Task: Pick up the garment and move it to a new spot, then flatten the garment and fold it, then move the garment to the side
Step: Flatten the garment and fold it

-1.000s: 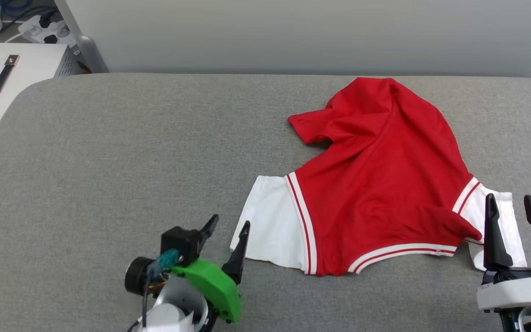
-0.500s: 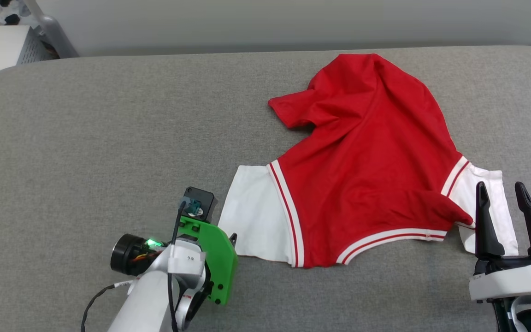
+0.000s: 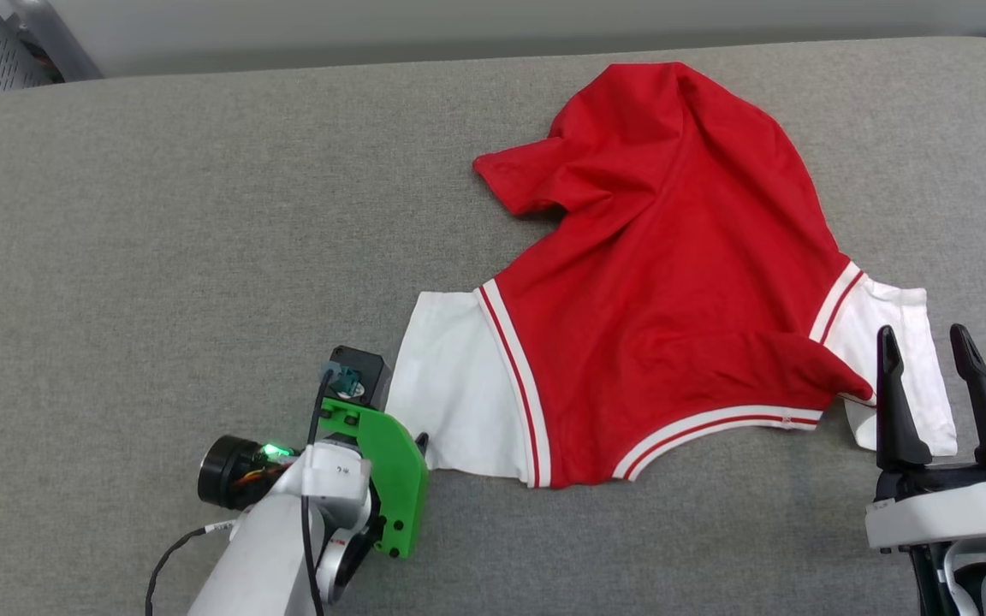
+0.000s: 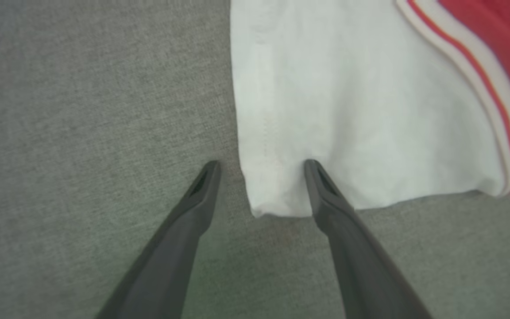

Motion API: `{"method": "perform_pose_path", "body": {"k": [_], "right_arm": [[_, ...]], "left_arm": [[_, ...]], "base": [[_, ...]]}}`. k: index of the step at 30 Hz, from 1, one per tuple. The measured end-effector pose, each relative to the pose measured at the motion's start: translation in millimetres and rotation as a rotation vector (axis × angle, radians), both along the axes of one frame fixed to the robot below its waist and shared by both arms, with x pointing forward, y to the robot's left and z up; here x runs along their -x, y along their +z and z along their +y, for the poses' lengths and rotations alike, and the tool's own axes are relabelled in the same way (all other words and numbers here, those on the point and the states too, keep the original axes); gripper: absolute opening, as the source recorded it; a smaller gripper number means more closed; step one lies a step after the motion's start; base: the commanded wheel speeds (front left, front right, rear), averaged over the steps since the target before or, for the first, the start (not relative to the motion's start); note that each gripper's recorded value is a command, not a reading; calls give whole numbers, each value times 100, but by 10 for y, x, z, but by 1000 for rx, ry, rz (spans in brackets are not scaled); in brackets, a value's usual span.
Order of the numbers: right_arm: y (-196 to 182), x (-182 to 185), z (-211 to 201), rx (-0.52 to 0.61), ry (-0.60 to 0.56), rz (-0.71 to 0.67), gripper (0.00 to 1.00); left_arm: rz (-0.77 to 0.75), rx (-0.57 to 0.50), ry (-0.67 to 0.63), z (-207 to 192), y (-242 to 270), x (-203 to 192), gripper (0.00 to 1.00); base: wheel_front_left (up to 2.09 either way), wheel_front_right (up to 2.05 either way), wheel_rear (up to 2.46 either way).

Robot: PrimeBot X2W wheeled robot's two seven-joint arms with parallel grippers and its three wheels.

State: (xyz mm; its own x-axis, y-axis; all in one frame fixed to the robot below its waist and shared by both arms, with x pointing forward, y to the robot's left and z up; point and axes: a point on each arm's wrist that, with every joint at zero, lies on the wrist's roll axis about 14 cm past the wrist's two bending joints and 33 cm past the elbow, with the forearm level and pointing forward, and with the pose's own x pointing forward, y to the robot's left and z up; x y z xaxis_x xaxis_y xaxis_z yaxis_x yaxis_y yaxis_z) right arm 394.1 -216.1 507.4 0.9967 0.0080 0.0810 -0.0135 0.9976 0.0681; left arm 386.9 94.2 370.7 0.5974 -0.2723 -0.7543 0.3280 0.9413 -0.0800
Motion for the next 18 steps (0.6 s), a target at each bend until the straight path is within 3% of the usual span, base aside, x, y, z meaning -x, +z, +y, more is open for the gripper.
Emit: {"method": "perform_pose_path", "body": {"k": [1, 2, 3, 12, 18], "right_arm": [[-7, -7, 4, 0, 2, 2, 100], [-18, -12, 8, 1, 3, 5, 100], [-25, -17, 8, 2, 4, 7, 100], [-2, -34, 10, 18, 15, 24, 100], [-184, -27, 24, 14, 52, 192, 100]], "left_arm": [[8, -2, -2, 3, -25, 4, 100], [19, -1, -11, -9, -48, 12, 46], [29, 3, -19, -19, -61, 16, 0], [-1, 74, 41, 56, 56, 19, 0], [-114, 140, 167, 309, 367, -20, 0]], "base": [[0, 0, 0], [0, 0, 0], [0, 0, 0], [0, 0, 0], [0, 0, 0]]}}
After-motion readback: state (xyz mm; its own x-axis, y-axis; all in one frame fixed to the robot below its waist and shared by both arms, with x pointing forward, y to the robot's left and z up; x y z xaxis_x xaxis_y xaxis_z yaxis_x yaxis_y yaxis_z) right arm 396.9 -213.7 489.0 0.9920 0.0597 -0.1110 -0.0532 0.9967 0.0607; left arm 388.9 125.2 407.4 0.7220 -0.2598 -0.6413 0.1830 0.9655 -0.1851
